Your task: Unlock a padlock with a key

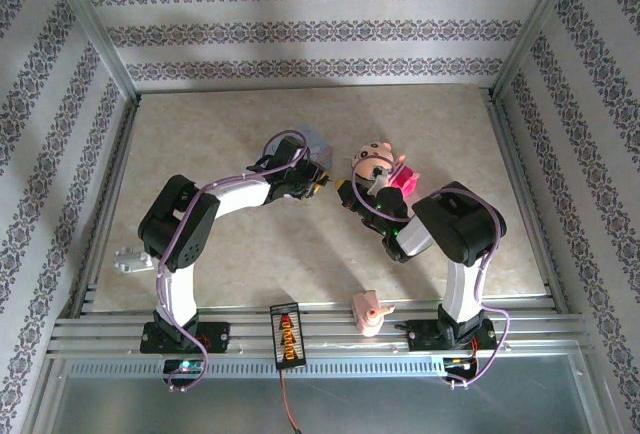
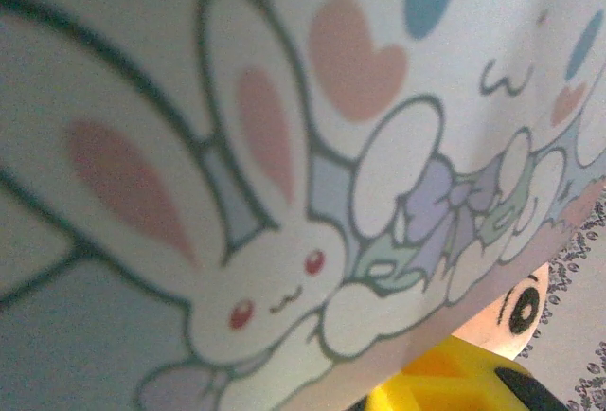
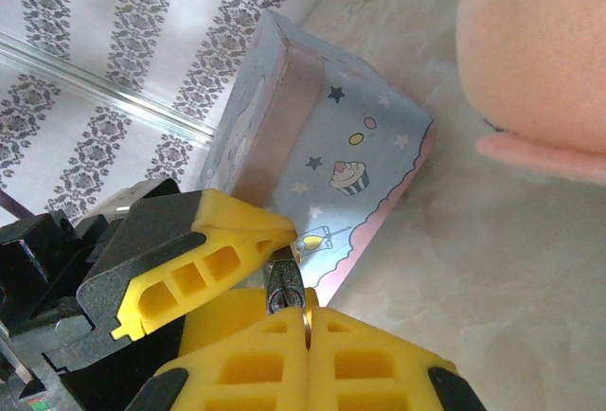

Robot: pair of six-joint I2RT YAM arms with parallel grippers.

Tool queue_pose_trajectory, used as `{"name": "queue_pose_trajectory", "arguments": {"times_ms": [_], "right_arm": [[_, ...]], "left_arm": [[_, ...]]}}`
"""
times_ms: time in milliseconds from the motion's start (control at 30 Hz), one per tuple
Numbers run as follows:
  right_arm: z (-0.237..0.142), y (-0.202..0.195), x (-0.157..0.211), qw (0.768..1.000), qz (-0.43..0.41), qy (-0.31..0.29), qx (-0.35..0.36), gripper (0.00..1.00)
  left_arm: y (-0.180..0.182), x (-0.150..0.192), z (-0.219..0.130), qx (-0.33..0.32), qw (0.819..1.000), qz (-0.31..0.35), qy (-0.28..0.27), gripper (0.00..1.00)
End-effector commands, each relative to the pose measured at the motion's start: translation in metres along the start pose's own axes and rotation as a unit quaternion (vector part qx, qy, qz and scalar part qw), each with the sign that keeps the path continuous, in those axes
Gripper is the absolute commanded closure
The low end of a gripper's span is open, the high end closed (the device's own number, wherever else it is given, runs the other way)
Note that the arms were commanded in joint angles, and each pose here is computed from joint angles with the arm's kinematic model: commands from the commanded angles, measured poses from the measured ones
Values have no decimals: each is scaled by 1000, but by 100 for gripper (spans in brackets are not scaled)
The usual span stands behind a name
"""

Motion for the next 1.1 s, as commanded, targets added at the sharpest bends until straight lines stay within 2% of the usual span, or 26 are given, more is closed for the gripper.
{"name": "queue_pose_trajectory", "arguments": {"times_ms": [0,667,1067], "right_arm": [[1,11,1,1000,-3,-10,-23,100],[10,5,13,1000,8,-2,-12,100],[19,14,14,999,11,18,-31,100]], "left_arm": [[9,20,8,-7,998,-45,50,100],[12,18,14,-12,997,-53,49,100],[13,21,13,-23,998,-35,55,100]]}}
Point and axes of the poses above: each hand's point on the last joint's axis, 136 mm out from that joint toward the fingers, its own z axis out along the fingers, its own y axis along the line the jaws close on, x = y × z, the point moved 5 cm from there along -z, back along the fingers, and after that the axes turned 5 degrees about z, right-handed, at the moved point
